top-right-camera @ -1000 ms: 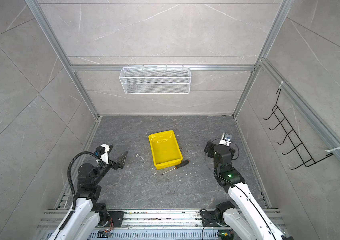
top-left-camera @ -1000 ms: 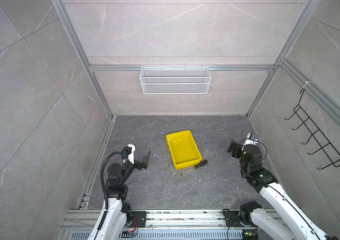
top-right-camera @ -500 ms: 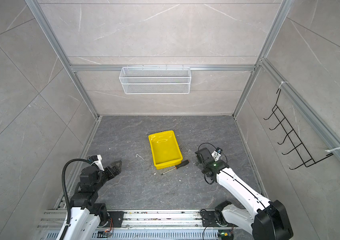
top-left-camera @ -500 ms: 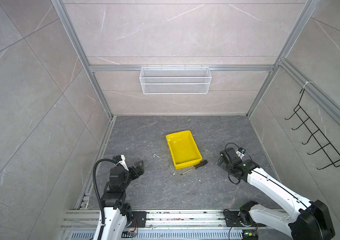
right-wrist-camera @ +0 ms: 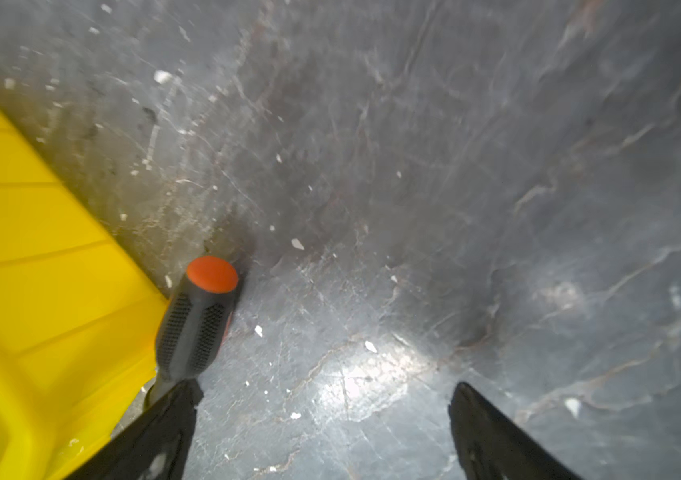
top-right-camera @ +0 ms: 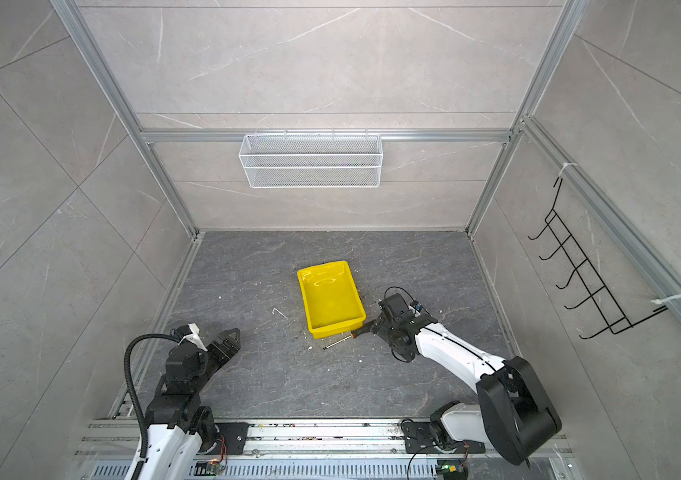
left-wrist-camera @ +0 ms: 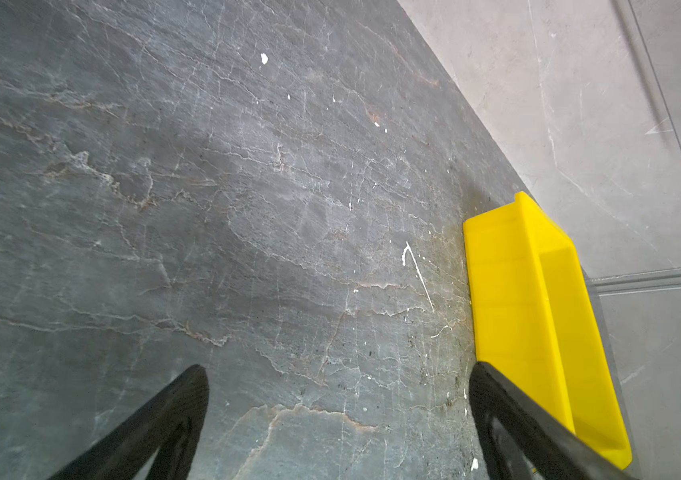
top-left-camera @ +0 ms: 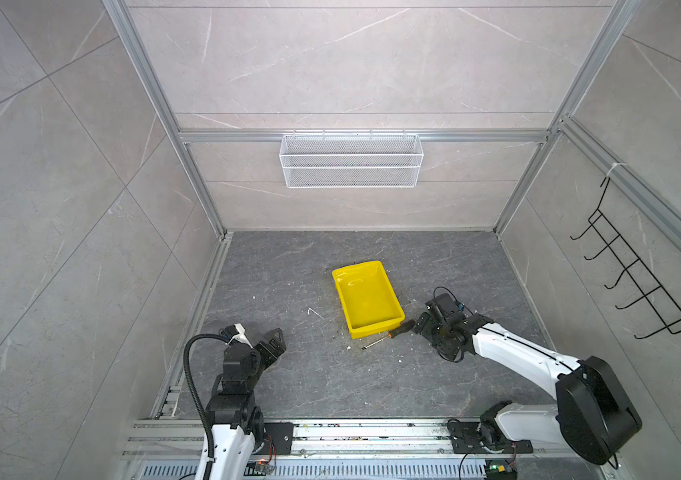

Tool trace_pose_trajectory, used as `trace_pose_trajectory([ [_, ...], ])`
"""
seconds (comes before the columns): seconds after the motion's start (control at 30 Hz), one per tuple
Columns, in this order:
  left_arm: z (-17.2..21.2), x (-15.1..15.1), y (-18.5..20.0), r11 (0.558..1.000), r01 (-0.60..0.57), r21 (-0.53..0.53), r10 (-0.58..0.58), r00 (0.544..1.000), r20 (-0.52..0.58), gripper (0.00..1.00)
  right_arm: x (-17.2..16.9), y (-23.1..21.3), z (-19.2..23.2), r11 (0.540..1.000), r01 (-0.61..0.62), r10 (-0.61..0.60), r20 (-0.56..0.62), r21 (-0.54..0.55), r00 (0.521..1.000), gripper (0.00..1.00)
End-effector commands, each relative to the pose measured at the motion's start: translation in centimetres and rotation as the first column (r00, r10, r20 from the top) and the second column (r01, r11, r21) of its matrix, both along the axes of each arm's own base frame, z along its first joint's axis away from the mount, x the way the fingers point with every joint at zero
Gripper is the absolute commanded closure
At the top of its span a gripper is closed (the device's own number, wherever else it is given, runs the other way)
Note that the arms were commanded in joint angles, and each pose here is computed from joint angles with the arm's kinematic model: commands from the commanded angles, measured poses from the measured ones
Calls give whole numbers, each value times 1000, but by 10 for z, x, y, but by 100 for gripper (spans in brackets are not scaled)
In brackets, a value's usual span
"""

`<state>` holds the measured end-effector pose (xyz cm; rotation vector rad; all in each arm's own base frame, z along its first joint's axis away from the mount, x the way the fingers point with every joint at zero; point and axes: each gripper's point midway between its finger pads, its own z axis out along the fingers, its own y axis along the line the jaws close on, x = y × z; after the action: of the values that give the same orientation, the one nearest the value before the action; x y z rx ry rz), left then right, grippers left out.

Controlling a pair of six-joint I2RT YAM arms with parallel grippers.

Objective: Put the screwdriver in the bin
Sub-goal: 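Lower the right gripper and close it on the screwdriver's orange handle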

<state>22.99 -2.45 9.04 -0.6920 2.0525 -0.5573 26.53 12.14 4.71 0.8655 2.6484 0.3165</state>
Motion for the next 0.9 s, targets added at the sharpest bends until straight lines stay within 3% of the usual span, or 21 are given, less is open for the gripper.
trace_pose_trajectory([
  [0.0,7,4,3,1000,-28,-13,28,999,30,0,8,11,6,998,47,-45,-34,37,998,6],
  [0.53,3,7,2,1000,-24,-15,24,1000,-2,0,24,38,-24,969,173,-154,-121,176,981,14],
  [0.87,3,7,2,1000,-23,-15,23,1000,0,0,8,28,-49,966,224,-198,-186,132,962,29],
])
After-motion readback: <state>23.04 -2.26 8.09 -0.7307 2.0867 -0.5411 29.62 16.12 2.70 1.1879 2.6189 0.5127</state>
